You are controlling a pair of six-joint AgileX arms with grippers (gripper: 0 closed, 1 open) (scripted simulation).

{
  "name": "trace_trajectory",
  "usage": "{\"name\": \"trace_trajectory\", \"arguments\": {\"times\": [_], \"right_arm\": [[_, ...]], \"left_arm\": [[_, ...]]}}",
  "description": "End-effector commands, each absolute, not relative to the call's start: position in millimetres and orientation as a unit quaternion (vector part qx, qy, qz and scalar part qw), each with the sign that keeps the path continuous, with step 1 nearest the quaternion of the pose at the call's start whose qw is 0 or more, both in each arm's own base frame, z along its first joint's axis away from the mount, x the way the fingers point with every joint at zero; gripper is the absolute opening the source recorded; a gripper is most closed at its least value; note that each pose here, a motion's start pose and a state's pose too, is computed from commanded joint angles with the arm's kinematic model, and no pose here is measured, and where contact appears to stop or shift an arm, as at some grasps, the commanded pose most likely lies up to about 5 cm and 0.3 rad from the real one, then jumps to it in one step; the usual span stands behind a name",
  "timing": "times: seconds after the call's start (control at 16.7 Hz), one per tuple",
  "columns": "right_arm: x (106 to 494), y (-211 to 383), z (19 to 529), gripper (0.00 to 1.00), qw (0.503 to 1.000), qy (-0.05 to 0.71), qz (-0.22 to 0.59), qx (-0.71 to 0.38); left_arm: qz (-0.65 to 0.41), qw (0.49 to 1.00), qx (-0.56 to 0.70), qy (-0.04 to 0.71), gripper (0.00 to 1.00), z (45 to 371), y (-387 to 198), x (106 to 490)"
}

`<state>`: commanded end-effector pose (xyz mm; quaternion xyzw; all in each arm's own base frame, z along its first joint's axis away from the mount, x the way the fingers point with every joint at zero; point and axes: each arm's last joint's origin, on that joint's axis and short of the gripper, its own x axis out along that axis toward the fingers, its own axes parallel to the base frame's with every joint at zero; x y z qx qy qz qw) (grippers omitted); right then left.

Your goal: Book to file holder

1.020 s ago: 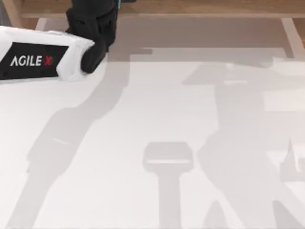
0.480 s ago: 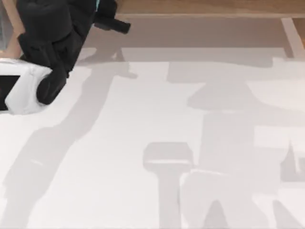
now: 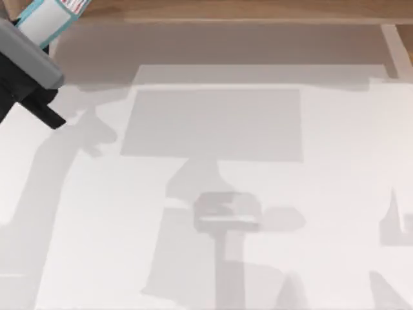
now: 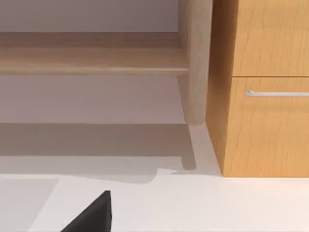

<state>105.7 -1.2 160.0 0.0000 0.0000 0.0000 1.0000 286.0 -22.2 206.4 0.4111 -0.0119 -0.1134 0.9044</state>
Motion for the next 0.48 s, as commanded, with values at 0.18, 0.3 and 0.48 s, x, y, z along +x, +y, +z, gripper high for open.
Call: {"name": "trace_trajectory", "arguments": {"times": [0.18,0.3,0.48], "right_arm": [[106,-1,160,1.00,1.000,0.000,0.000,0.000],[106,-1,160,1.00,1.000,0.000,0.000,0.000],[106,-1,160,1.00,1.000,0.000,0.000,0.000]], "left_arm": [[-0.106,0.864,0.492,0.031,0.00,185,23,272],[-0.100,0.837,0.535,0.061,0.00,175,54,269],[-0.090,0.796,0.591,0.091,0.00,168,97,276]]}}
